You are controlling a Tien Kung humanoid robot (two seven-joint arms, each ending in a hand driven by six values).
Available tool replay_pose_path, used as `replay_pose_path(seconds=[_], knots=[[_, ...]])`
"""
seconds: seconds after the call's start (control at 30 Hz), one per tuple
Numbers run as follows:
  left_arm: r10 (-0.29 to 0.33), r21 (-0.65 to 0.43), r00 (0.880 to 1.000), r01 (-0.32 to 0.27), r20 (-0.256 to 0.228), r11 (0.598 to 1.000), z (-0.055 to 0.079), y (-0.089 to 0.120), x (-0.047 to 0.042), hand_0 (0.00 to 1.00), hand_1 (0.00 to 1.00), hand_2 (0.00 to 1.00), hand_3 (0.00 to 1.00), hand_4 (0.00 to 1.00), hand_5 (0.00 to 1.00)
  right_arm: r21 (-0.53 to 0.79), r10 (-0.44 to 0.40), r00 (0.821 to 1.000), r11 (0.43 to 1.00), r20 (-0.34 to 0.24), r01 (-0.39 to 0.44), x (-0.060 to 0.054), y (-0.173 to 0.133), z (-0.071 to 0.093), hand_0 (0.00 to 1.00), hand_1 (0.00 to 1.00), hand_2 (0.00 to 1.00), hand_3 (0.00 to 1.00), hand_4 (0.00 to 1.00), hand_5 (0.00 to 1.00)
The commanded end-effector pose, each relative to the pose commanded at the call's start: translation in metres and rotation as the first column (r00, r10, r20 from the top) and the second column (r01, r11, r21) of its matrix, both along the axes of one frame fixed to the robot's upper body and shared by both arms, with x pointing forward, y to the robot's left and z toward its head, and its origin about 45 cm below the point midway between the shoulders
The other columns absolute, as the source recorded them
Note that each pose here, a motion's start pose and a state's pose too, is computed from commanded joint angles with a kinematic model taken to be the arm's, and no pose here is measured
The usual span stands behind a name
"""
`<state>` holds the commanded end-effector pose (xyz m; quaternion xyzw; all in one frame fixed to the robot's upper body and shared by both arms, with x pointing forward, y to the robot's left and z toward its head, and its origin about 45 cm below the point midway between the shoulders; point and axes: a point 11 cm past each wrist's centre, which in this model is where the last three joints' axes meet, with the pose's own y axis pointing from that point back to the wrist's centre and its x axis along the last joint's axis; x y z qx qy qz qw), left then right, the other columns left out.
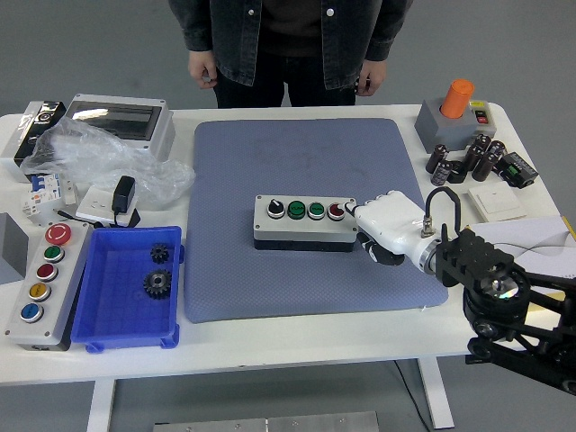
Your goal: Pick up the button,place it on the desk,press the button,press the button
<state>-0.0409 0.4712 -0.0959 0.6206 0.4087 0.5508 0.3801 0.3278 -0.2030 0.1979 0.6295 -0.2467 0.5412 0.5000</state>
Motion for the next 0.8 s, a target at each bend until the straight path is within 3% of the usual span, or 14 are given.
replay_pose_path(seconds=[0.8], knots=[[-0.001,0.003,1.000,0.001,0.004,1.000,0.0005,0.0012,0.0019,0.682,0.703,0.630,0.620,0.513,0.447,-0.006,0.012,1.000,1.000,-0.026,-0.012,-0.0045,0.0035,-0.0089,0.462,0.347,0.224,0.834,0.372,0.002]])
